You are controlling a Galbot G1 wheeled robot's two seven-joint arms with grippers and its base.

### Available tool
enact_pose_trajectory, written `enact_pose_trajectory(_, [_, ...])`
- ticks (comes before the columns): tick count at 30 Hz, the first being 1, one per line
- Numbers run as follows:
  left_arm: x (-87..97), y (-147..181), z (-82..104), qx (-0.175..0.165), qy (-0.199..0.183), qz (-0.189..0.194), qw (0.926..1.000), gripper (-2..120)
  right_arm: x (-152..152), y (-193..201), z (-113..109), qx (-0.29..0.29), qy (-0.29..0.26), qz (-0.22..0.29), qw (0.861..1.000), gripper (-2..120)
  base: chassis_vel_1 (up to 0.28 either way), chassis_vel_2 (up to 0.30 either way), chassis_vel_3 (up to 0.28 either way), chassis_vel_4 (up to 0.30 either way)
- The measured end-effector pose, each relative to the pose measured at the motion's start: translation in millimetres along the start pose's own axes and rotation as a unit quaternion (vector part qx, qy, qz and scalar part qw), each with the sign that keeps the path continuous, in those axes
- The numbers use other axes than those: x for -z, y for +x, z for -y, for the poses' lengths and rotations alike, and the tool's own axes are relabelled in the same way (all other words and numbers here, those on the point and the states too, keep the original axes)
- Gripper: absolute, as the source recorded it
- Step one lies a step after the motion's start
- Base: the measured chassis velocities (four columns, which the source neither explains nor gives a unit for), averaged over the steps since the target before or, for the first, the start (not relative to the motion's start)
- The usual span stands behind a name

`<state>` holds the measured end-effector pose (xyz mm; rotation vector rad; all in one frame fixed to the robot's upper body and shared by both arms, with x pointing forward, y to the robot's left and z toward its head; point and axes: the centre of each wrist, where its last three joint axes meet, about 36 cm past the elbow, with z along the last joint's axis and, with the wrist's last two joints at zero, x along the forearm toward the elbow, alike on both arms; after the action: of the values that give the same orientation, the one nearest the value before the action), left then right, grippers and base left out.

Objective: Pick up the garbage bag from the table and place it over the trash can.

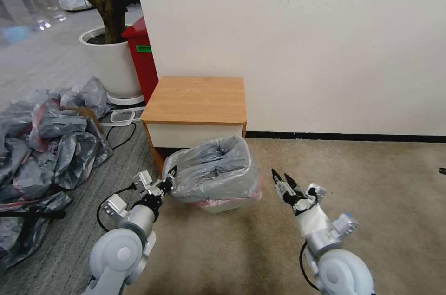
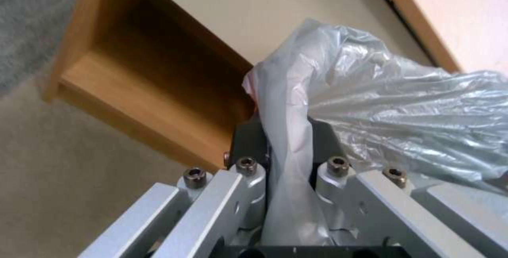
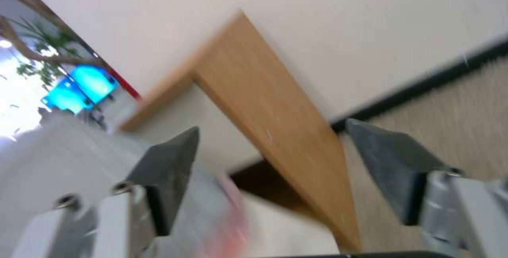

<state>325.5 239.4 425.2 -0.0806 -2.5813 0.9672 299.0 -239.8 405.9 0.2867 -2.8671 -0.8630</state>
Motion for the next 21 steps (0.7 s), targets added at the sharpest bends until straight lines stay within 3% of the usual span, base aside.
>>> enact_pose_trajectory(2, [-2.8,-1,0.1,0.005,-0.02,0.0,0.9998,7,11,-1,-6,0.012,0.022,0.01,1.0,84,0.0,0.0,0.0,0.0])
enact_pose_trajectory(4, [-8.2,-1,1.5,0.013,-0.066,0.003,0.9977,7,31,-4,-16,0.044,0.096,0.026,0.994,92,0.0,0.0,0.0,0.0])
enact_pose_trajectory(5, [-12.0,-1,3.5,0.016,-0.1,0.006,0.9948,7,43,-7,-23,0.076,0.15,0.027,0.985,97,0.0,0.0,0.0,0.0])
enact_pose_trajectory(6, [-12.0,-1,3.5,0.016,-0.1,0.006,0.9948,7,43,-7,-23,0.076,0.15,0.027,0.985,97,0.0,0.0,0.0,0.0])
enact_pose_trajectory(10, [-15.7,3,11.0,0.01,-0.151,0.01,0.9885,7,68,-17,-47,0.148,0.236,0.011,0.96,100,0.0,0.0,0.0,0.0])
enact_pose_trajectory(11, [-16.0,7,15.8,0.001,-0.169,0.014,0.9855,7,78,-24,-62,0.177,0.267,-0.008,0.947,95,0.0,0.0,0.0,0.0])
enact_pose_trajectory(12, [-16.0,7,15.8,0.001,-0.169,0.014,0.9855,7,78,-24,-62,0.177,0.267,-0.008,0.947,95,0.0,0.0,0.0,0.0])
enact_pose_trajectory(15, [-17.0,15,22.4,-0.017,-0.211,0.021,0.9772,7,89,-42,-90,0.23,0.329,-0.079,0.912,82,0.0,0.0,0.0,0.0])
enact_pose_trajectory(16, [-17.0,15,22.4,-0.017,-0.211,0.021,0.9772,7,89,-42,-90,0.23,0.329,-0.079,0.912,82,0.0,0.0,0.0,0.0])
enact_pose_trajectory(20, [-16.4,22,26.8,-0.033,-0.256,0.033,0.9656,7,90,-56,-116,0.306,0.384,-0.164,0.856,64,0.0,0.0,0.0,0.0])
enact_pose_trajectory(21, [-16.4,22,26.8,-0.033,-0.256,0.033,0.9656,7,90,-56,-116,0.306,0.384,-0.164,0.856,64,0.0,0.0,0.0,0.0])
